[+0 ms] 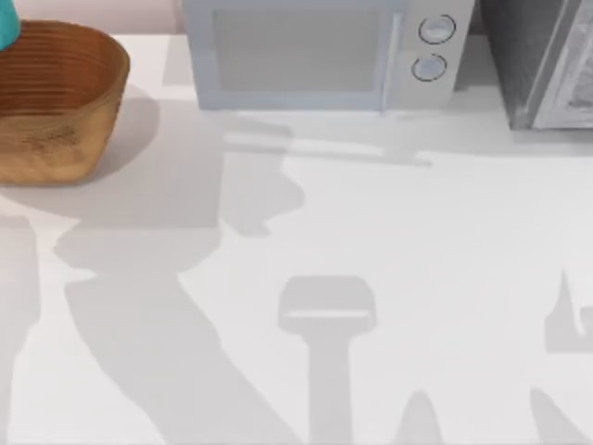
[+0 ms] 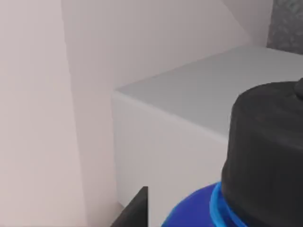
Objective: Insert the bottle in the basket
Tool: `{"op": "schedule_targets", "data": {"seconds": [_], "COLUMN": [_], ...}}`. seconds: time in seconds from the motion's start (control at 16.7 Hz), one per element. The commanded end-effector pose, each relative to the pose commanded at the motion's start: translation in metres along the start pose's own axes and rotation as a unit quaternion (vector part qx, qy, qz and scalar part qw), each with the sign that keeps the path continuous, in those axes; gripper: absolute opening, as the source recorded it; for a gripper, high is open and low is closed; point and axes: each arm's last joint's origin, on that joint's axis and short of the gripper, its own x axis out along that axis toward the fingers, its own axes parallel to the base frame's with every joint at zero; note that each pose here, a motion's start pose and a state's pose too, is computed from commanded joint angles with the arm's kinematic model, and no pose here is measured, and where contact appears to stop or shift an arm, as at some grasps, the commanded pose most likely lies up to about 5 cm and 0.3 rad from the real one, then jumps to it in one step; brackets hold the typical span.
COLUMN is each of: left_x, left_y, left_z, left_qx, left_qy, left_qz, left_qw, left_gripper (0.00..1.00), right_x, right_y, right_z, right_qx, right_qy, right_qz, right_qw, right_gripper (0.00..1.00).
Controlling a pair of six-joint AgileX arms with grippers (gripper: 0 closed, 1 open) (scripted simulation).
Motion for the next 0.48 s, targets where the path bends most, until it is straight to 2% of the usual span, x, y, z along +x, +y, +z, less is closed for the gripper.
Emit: {"op": "schedule_targets", "data": {"seconds": [0.12,0.48], "left_x": [0.0000,0.0000], "left_y": [0.0000,0.0000], "left_z": [0.0000,0.0000], "left_qx": [0.000,0.000], "left_qy": [0.000,0.000], "left_qz": [0.000,0.000], "left_qw": [1.000,1.000], "left_gripper": [0.98,1.00], "right_x": [0.0000,0.0000], "right_y": [0.0000,0.0000], "right_z": [0.0000,0.0000], "right_qx": [0.000,0.000], "right_qy": [0.000,0.000], "right_qz": [0.000,0.000], "right_qw": [1.000,1.000], "right_gripper": [1.00,1.00]}}
